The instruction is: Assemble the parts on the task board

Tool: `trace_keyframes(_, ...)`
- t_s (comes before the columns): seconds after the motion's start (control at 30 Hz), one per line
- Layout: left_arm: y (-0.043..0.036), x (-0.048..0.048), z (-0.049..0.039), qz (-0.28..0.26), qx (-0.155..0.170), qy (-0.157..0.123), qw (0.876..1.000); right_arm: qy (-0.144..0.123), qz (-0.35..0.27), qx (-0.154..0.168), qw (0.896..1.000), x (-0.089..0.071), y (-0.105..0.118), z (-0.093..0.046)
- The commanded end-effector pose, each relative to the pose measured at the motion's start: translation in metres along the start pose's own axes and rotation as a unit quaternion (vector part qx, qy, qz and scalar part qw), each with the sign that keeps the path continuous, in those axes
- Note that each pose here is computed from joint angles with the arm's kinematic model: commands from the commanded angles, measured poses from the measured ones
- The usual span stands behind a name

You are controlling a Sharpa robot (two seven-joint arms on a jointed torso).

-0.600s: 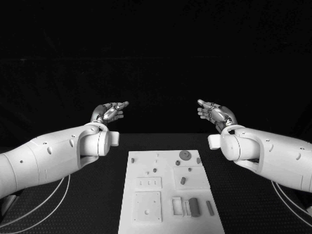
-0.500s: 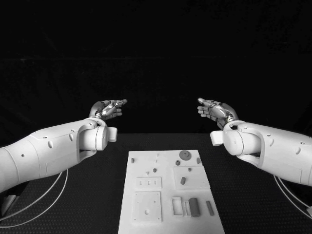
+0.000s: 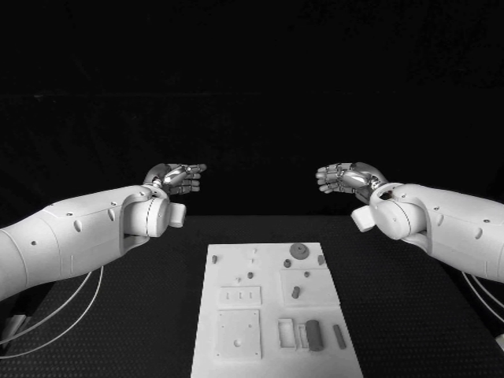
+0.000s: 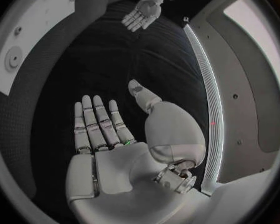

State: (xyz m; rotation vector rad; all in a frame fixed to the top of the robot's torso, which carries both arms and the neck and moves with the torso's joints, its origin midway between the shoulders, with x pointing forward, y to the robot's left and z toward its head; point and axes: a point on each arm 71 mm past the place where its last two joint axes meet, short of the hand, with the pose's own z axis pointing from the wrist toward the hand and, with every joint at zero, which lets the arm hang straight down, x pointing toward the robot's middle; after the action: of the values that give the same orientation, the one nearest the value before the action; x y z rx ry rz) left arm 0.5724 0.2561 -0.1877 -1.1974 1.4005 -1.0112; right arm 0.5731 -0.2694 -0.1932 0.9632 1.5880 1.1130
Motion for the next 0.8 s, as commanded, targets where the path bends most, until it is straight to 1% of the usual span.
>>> trace_keyframes(0.03, 0.0021, 0.0056, -0.0031, 0.005, 0.006, 0.031, 0.999, 0.038, -0.167, -0.021, 0.985, 0.005, -0.001, -0.001)
trace_keyframes(0.07, 0.0041, 0.0050, -0.0044, 0.010, 0.006, 0.034, 0.999, 0.039, -0.186, -0.023, 0.982, 0.006, -0.002, 0.000)
trace_keyframes(0.13, 0.0055, 0.0056, -0.0057, 0.014, 0.008, 0.045, 0.999, 0.039, -0.212, -0.029, 0.976, 0.007, -0.002, 0.000)
trace_keyframes(0.3, 0.0056, 0.0091, -0.0113, 0.028, 0.018, 0.070, 0.997, 0.054, -0.275, -0.037, 0.959, 0.014, -0.006, 0.000)
trace_keyframes(0.33, 0.0057, 0.0104, -0.0127, 0.029, 0.019, 0.074, 0.997, 0.059, -0.295, -0.040, 0.953, 0.015, -0.007, -0.001)
trace_keyframes(0.37, 0.0058, 0.0126, -0.0146, 0.030, 0.020, 0.081, 0.996, 0.066, -0.326, -0.045, 0.942, 0.017, -0.008, -0.002)
trace_keyframes(0.43, 0.0063, 0.0152, -0.0177, 0.030, 0.020, 0.090, 0.995, 0.080, -0.366, -0.048, 0.926, 0.022, -0.011, -0.003)
trace_keyframes(0.57, 0.0061, 0.0212, -0.0241, 0.029, 0.021, 0.108, 0.994, 0.101, -0.424, -0.050, 0.899, 0.030, -0.015, -0.006)
trace_keyframes(0.67, 0.0069, 0.0241, -0.0316, 0.025, 0.022, 0.116, 0.993, 0.108, -0.463, -0.056, 0.878, 0.038, -0.015, -0.008)
trace_keyframes(0.7, 0.0071, 0.0247, -0.0335, 0.024, 0.022, 0.118, 0.992, 0.111, -0.472, -0.057, 0.873, 0.041, -0.016, -0.009)
trace_keyframes(0.77, 0.0081, 0.0276, -0.0383, 0.021, 0.021, 0.126, 0.992, 0.118, -0.503, -0.063, 0.854, 0.048, -0.017, -0.011)
trace_keyframes(0.8, 0.0083, 0.0288, -0.0403, 0.019, 0.021, 0.129, 0.991, 0.120, -0.515, -0.066, 0.846, 0.051, -0.018, -0.012)
